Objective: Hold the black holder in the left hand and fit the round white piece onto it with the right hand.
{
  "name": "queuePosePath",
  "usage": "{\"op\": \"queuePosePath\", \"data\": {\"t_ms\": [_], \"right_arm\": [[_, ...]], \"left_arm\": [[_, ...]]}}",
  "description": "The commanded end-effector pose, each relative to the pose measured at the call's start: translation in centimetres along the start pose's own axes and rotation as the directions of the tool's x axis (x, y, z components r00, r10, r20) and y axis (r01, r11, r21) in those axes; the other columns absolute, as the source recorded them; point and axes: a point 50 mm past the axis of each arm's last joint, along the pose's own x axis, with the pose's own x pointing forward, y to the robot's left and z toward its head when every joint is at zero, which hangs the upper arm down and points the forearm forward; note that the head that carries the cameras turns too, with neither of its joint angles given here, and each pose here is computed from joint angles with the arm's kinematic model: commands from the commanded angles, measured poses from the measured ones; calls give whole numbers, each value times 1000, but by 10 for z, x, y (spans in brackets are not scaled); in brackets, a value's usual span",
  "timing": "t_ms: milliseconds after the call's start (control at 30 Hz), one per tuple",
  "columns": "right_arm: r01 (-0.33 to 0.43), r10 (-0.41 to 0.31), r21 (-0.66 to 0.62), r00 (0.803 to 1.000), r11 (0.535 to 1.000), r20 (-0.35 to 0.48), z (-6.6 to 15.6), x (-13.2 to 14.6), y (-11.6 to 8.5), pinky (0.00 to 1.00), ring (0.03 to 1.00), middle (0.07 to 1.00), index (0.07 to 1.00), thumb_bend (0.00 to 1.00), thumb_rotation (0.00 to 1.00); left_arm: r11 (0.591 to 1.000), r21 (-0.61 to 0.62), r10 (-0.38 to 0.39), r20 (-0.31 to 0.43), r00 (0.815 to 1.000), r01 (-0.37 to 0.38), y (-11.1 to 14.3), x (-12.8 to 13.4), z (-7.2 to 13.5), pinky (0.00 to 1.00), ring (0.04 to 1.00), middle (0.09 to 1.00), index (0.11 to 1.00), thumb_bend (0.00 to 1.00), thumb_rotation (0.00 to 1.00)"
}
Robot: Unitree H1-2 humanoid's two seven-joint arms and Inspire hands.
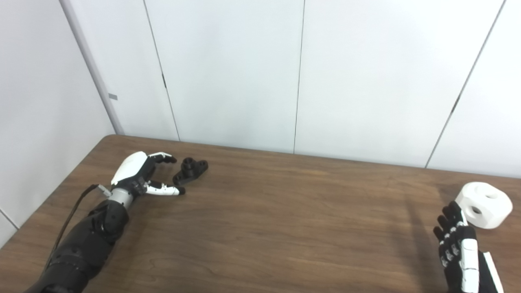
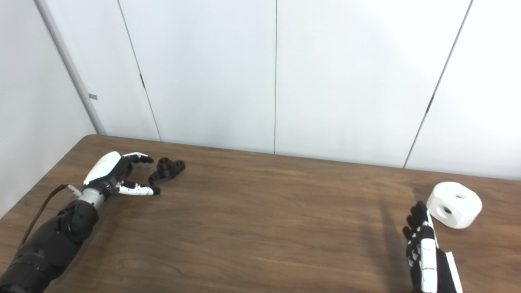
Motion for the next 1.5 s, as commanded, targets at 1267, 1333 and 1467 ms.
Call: {"op": "queuePosePath", "data": {"t_ms": [1267, 1333, 1467], "right_arm": [[10, -9, -10, 996, 1000, 90, 22, -3, 11, 1000, 1000, 1000, 1000, 488, 1000], [10, -9, -12, 996, 1000, 88, 22, -3, 11, 1000, 1000, 1000, 1000, 505, 1000], [9, -8, -8, 996, 1000, 90, 21, -3, 11, 1000, 1000, 1000, 1000, 508, 1000]], "left_arm": [[992, 87, -91, 46, 995, 87, 2, 24, 17, 898, 870, 821, 726, 973, 217], [992, 82, -95, 50, 994, 91, 2, 25, 18, 906, 875, 823, 727, 973, 213], [992, 84, -98, 59, 993, 93, 0, 27, 20, 902, 870, 819, 724, 974, 215]]}}
